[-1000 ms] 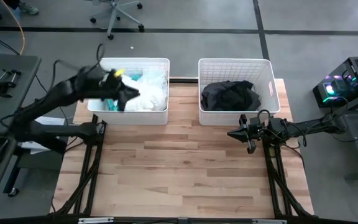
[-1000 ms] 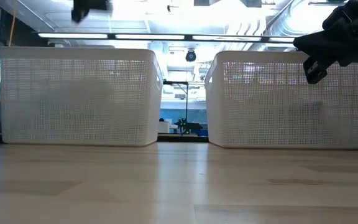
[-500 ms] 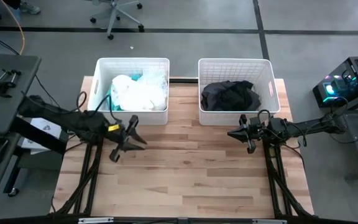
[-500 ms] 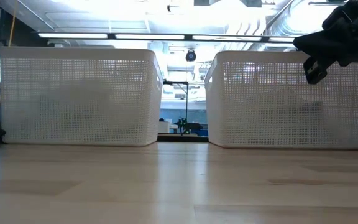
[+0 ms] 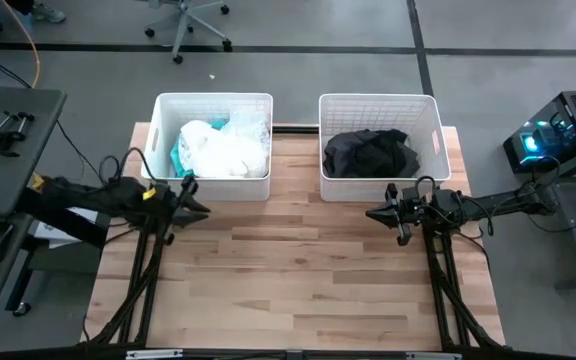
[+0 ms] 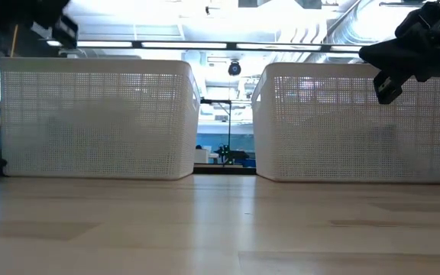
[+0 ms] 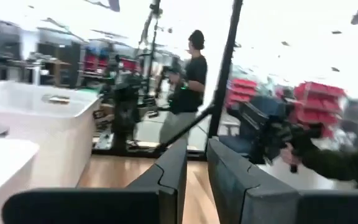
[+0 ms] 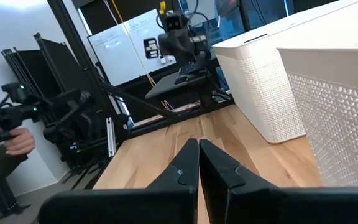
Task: Sort clothes
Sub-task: Return to Home Position
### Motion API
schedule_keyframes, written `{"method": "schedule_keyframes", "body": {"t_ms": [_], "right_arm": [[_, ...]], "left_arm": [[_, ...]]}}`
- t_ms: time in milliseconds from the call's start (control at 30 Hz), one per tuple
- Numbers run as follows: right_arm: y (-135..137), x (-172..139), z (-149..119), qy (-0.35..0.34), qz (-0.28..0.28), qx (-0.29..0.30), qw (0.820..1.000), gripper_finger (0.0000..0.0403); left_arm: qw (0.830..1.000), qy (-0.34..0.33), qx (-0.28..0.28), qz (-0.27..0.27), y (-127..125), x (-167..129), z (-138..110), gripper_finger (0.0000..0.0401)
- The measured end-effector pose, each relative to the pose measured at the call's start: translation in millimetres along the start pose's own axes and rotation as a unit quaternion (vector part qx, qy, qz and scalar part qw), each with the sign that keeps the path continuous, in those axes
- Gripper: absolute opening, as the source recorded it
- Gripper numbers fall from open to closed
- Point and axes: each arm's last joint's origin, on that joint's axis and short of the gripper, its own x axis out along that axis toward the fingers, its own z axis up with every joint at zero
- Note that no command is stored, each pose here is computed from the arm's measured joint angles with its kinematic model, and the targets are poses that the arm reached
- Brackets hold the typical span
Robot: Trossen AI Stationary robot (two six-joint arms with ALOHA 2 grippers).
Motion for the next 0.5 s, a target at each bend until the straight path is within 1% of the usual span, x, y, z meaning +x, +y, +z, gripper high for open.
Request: {"method": "schedule_keyframes", "body": {"t_ms": [100, 167, 267, 333, 400, 433, 500], "right_arm": [[0, 0, 0, -0.001, -0.005, -0.001, 1.000, 0.0000], [-1, 0, 0, -0.005, -0.016, -0.002, 1.000, 0.0000], [-2, 0, 1, -0.011, -0.033, -0.005, 0.999, 0.0000], [-2, 0, 1, -0.013, -0.037, -0.008, 0.999, 0.0000], [-2, 0, 1, -0.012, -0.036, -0.016, 0.999, 0.0000], [-2, 0, 1, -0.010, -0.031, -0.020, 0.999, 0.0000], [0, 0, 1, -0.007, 0.000, -0.032, 0.999, 0.0000]], "left_arm": [[0.999, -0.013, -0.013, 0.028, 5, -6, -18, 0.0047], [0.999, -0.021, -0.022, 0.033, 7, -7, -30, 0.0042], [0.999, -0.009, -0.032, 0.038, 12, -7, -46, 0.0028], [0.998, 0.001, -0.029, 0.053, 15, -7, -48, 0.0013], [0.998, 0.004, -0.012, 0.061, 18, -7, -48, 0.0004], [0.998, 0.005, -0.005, 0.060, 19, -8, -48, 0.0003], [0.999, 0.012, 0.012, 0.048, 21, -8, -48, 0.0004]]}}
